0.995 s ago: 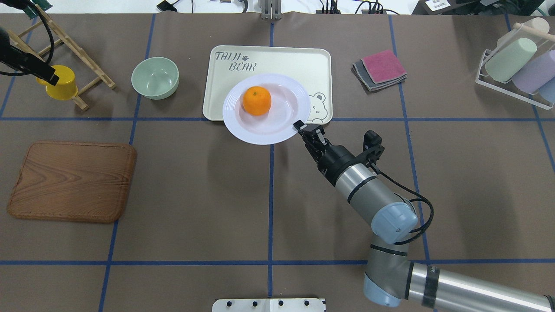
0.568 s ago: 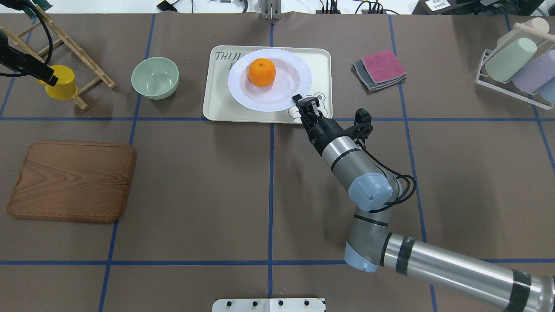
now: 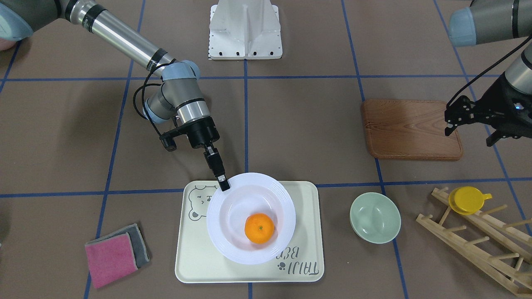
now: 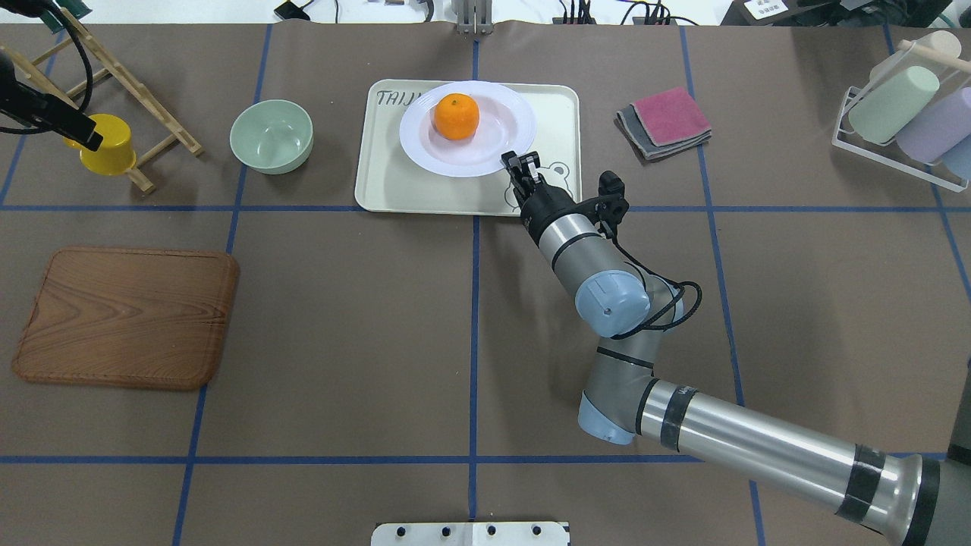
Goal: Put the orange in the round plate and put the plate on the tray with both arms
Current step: 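Release the plate and pull the right gripper back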
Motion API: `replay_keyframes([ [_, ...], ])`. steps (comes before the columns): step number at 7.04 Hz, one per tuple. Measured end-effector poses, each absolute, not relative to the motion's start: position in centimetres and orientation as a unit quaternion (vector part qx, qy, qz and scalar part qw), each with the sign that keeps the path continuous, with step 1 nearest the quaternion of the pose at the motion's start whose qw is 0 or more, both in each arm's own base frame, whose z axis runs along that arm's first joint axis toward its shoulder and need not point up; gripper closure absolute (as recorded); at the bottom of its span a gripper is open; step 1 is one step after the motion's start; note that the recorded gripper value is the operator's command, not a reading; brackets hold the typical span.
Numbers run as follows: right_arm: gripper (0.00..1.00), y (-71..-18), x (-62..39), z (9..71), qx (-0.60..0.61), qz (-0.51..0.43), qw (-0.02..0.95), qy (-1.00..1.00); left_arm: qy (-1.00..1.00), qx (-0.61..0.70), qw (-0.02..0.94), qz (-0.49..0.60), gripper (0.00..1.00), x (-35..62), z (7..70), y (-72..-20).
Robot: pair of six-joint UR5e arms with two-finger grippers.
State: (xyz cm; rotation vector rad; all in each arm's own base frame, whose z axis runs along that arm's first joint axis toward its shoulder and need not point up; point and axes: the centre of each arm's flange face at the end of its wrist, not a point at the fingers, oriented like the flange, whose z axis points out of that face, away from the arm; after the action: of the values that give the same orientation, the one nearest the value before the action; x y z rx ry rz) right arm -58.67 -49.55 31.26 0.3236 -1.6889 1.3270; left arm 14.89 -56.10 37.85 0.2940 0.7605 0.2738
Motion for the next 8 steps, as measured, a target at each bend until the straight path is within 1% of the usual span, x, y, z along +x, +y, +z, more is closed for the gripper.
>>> replay_keyframes([
  [1,1.0,-49.64,-59.02,31.53,0.131,0.54,0.473,-0.684,0.369,0.142,0.909,0.133,0.0,14.96,37.82,-56.16],
  [2,0.95,-49.77,-59.31,31.52,0.13,0.539,0.479,-0.681,0.369,0.143,0.909,0.133,0.0,15.01,37.72,-56.22],
  [3,0.65,-49.88,-59.52,31.33,0.129,0.537,0.483,-0.679,0.369,0.144,0.908,0.133,0.0,15.04,37.62,-56.26],
  [4,0.38,-50.0,-59.58,31.26,0.125,0.535,0.487,-0.679,0.369,0.144,0.908,0.134,0.0,15.05,37.59,-56.28],
  [5,0.0,-50.19,-59.54,31.26,0.119,0.531,0.492,-0.679,0.37,0.144,0.908,0.134,0.0,15.05,37.55,-56.29],
  [8,0.0,-50.64,-59.0,30.87,0.112,0.527,0.494,-0.682,0.37,0.143,0.908,0.131,0.0,15.07,37.51,-56.25],
])
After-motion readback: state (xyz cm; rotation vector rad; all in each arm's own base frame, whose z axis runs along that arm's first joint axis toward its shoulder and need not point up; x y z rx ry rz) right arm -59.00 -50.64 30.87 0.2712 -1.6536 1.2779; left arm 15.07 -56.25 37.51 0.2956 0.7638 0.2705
